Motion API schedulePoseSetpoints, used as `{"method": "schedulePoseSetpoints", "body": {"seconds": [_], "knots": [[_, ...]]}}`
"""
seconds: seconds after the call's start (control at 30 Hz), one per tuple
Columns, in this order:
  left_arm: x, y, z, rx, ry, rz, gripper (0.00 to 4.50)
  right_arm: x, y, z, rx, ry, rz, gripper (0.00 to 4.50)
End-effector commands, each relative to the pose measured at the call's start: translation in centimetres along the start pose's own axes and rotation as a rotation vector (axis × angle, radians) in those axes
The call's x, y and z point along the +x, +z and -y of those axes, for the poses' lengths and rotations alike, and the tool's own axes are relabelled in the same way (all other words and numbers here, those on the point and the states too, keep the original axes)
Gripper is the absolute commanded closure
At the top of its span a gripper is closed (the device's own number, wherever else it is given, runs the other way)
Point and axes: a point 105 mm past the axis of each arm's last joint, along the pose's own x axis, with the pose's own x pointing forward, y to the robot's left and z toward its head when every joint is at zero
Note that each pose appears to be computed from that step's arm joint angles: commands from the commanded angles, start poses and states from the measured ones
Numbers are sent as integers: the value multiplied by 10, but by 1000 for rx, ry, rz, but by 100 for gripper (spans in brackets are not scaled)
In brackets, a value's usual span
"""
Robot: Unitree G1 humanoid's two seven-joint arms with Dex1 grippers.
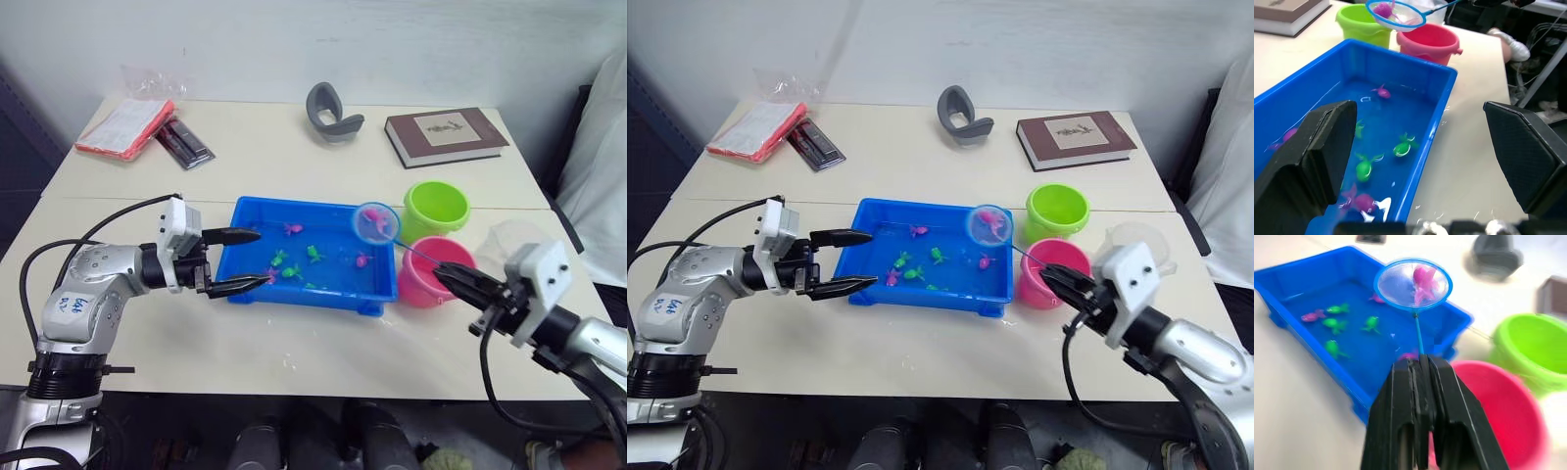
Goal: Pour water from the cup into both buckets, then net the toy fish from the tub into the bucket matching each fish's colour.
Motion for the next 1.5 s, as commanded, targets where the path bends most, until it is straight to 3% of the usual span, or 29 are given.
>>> {"method": "schedulePoseSetpoints", "body": {"seconds": [0.03, 0.2, 0.37, 0.67, 0.93, 1.03, 1.33, 1.43, 1.5], "knots": [[10, 8, 5, 24, -61, 31, 6, -22, 0, 13, -111, -90, 36, 450], [19, 8, 4, 25, -90, 46, 6, -49, -17, 27, -158, -198, 20, 450], [22, 5, 2, 29, -104, 51, 6, -66, -38, 35, -337, -242, -70, 450], [27, 4, 4, 35, -111, 67, 6, -65, -40, 36, -794, -231, -93, 450], [27, 4, 6, 37, -111, 71, 6, -61, -38, 42, -1178, -206, -187, 450], [27, 5, 6, 36, -111, 72, 6, -57, -30, 37, -1324, -166, -154, 450], [33, 5, 7, 36, -124, 79, 6, -53, -37, 42, -1394, -137, -126, 450], [34, 5, 7, 37, -124, 84, 6, -54, -33, 50, -1409, -210, -138, 450], [34, 5, 7, 35, -122, 86, 6, -50, -39, 43, -1396, -154, -131, 450]]}}
